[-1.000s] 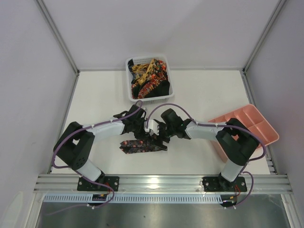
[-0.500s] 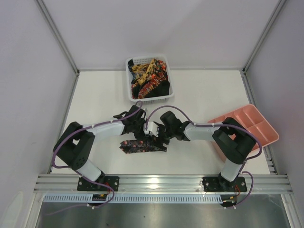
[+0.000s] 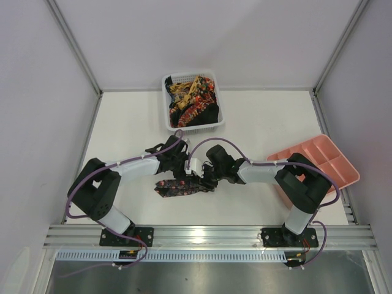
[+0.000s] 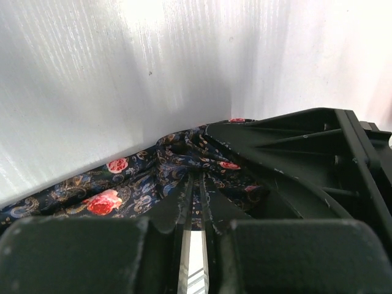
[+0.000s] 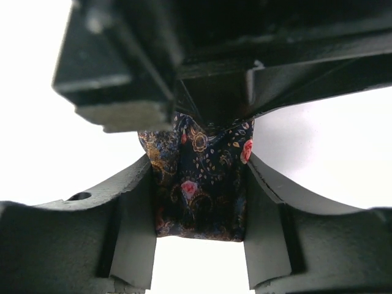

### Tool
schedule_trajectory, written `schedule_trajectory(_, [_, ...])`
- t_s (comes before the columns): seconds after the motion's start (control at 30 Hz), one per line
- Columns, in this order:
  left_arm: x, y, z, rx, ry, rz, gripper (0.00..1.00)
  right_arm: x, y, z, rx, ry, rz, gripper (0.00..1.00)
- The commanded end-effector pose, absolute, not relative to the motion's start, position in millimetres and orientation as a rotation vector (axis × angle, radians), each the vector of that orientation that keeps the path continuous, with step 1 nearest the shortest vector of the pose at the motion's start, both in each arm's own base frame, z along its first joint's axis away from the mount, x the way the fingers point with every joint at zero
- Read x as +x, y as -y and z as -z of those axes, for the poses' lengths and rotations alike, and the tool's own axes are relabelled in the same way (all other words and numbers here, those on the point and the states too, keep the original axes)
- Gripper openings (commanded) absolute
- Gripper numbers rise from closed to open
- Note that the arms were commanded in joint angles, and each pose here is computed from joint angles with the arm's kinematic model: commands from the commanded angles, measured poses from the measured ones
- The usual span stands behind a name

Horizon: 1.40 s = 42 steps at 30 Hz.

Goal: Roll the ties
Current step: Roll the tie

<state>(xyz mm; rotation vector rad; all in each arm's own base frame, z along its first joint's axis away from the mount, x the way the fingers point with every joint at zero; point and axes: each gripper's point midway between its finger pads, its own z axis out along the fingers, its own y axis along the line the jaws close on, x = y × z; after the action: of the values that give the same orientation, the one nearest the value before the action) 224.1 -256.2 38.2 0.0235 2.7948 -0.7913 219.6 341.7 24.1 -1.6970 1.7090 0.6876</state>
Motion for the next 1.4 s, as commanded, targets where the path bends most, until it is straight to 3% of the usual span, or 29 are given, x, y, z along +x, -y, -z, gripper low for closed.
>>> schedule_trajectory(0.0, [225, 256, -46, 0.027, -2.763, 0.815, 0.14, 224, -343, -33, -1.675, -1.677, -0.659, 0.43])
schedule_trajectory(0.1, [223, 255, -45, 0.025, -2.767, 0.816, 0.15, 223, -344, -34, -1.668, -1.684, -0.669, 0.32])
schedule_trajectory(0.17, [223, 255, -45, 0.027, -2.763, 0.823, 0.15, 222, -344, -34, -1.664, -1.690, -0.676, 0.32])
schedule_trajectory(0.27, [223, 254, -45, 0.024, -2.764, 0.820, 0.15, 220, -345, -36, -1.658, -1.692, -0.689, 0.50])
schedule_trajectory(0.3, [224, 254, -45, 0.027, -2.762, 0.820, 0.15, 221, -346, -37, -1.651, -1.694, -0.692, 0.68])
schedule_trajectory(0.57, [222, 254, -46, 0.030, -2.762, 0.822, 0.15, 217, -351, -40, -1.644, -1.697, -0.741, 0.71])
schedule_trajectory(0.67, [222, 253, -45, 0.029, -2.763, 0.821, 0.15, 217, -352, -39, -1.630, -1.711, -0.746, 0.66])
schedule_trajectory(0.73, [222, 253, -46, 0.028, -2.761, 0.818, 0.16, 218, -353, -40, -1.621, -1.717, -0.758, 0.57])
schedule_trajectory(0.77, [221, 252, -46, 0.028, -2.761, 0.816, 0.16, 218, -353, -41, -1.620, -1.716, -0.760, 0.48])
schedule_trajectory(0.83, [222, 252, -46, 0.028, -2.757, 0.816, 0.17, 218, -354, -42, -1.613, -1.720, -0.760, 0.40])
schedule_trajectory(0.87, [222, 252, -46, 0.023, -2.759, 0.815, 0.18, 218, -353, -41, -1.613, -1.723, -0.762, 0.30])
schedule_trajectory(0.93, [221, 251, -45, 0.023, -2.760, 0.814, 0.19, 218, -353, -41, -1.598, -1.733, -0.761, 0.21])
schedule_trajectory(1.03, [220, 251, -45, 0.028, -2.761, 0.816, 0.20, 217, -353, -41, -1.598, -1.734, -0.770, 0.18])
schedule_trajectory(1.13, [219, 251, -45, 0.024, -2.762, 0.819, 0.20, 216, -351, -41, -1.601, -1.733, -0.763, 0.42])
schedule_trajectory(1.17, [219, 251, -45, 0.024, -2.761, 0.818, 0.20, 217, -351, -43, -1.602, -1.723, -0.760, 0.56])
schedule_trajectory(1.37, [218, 251, -46, 0.028, -2.761, 0.825, 0.21, 210, -347, -41, -1.611, -1.727, -0.777, 0.63])
